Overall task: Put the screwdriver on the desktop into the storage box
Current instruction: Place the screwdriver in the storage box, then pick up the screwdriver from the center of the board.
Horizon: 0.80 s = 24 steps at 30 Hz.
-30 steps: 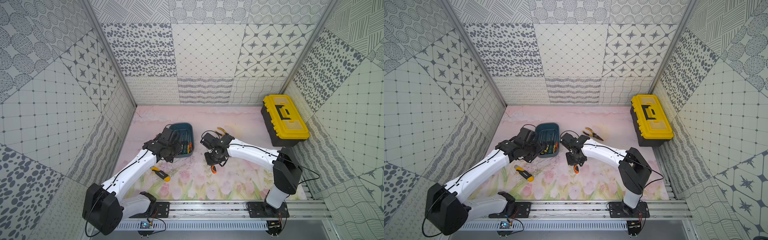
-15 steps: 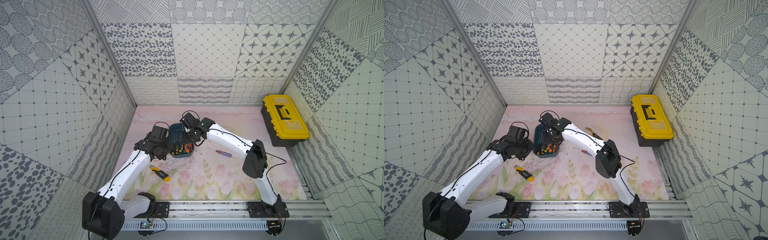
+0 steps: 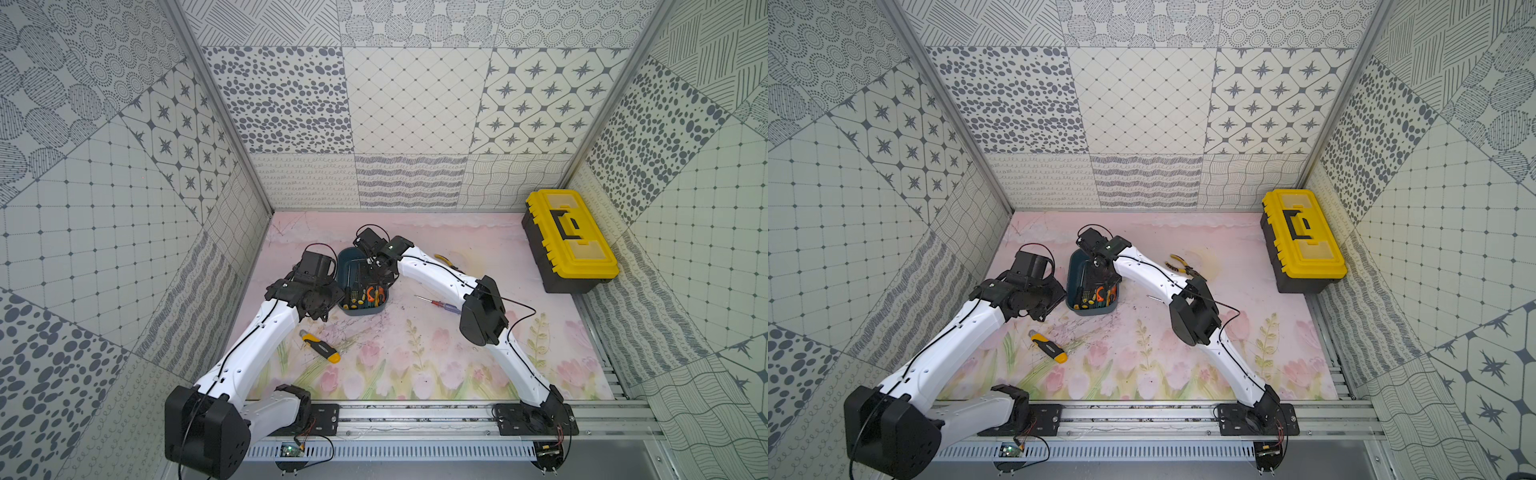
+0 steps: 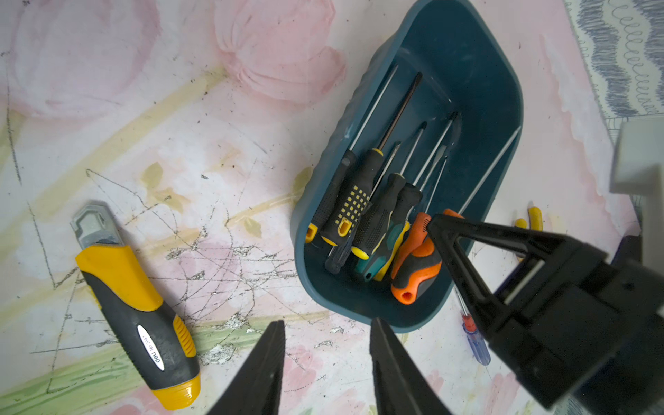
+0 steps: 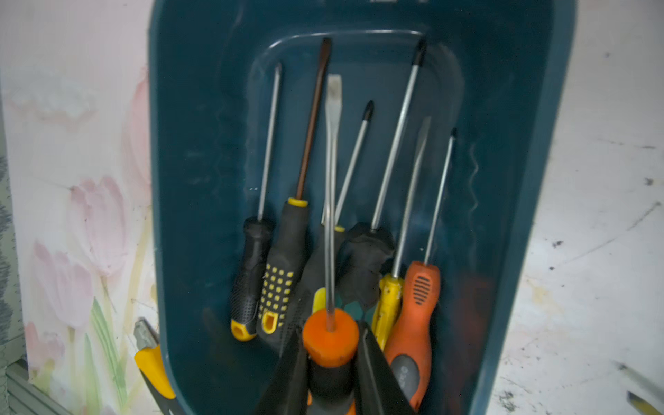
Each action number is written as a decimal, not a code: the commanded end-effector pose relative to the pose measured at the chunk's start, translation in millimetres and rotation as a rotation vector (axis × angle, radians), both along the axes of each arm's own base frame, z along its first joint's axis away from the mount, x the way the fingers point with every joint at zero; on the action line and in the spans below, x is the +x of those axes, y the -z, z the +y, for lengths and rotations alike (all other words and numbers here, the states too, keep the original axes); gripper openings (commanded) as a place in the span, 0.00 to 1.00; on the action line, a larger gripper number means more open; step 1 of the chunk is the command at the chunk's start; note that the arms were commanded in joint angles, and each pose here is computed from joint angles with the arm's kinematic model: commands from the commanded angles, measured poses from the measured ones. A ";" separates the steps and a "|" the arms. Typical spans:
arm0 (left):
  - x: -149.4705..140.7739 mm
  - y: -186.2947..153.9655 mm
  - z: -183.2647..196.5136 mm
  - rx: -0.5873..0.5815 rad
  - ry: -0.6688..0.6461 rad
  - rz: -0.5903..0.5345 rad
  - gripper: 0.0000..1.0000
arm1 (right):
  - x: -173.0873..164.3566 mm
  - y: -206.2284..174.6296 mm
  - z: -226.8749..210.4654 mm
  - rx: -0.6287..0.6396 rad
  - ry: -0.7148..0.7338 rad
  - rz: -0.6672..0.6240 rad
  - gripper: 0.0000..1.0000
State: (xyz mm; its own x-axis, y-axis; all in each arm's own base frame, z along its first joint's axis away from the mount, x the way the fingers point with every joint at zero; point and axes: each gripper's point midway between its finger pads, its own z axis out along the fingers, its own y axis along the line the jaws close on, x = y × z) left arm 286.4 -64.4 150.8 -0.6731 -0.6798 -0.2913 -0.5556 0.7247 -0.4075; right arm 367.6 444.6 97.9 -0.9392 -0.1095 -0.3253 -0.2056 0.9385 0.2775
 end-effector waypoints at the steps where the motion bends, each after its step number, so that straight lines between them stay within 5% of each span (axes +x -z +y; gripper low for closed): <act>1: -4.9 3.0 1.2 0.023 0.044 0.031 0.45 | 7.2 -7.0 -1.4 0.014 0.046 -0.015 0.34; 5: -4.6 4.0 2.9 0.028 0.034 0.038 0.46 | 10.9 -30.5 -4.2 0.032 0.044 -0.060 0.48; 13: 2.2 2.0 -0.2 0.020 0.043 0.030 0.46 | 20.1 -87.9 -52.3 -0.009 -0.117 -0.206 0.49; 24: 5.4 8.1 -7.9 -0.024 0.052 0.028 0.46 | -25.1 -29.6 -164.5 -0.124 -0.545 -0.219 0.50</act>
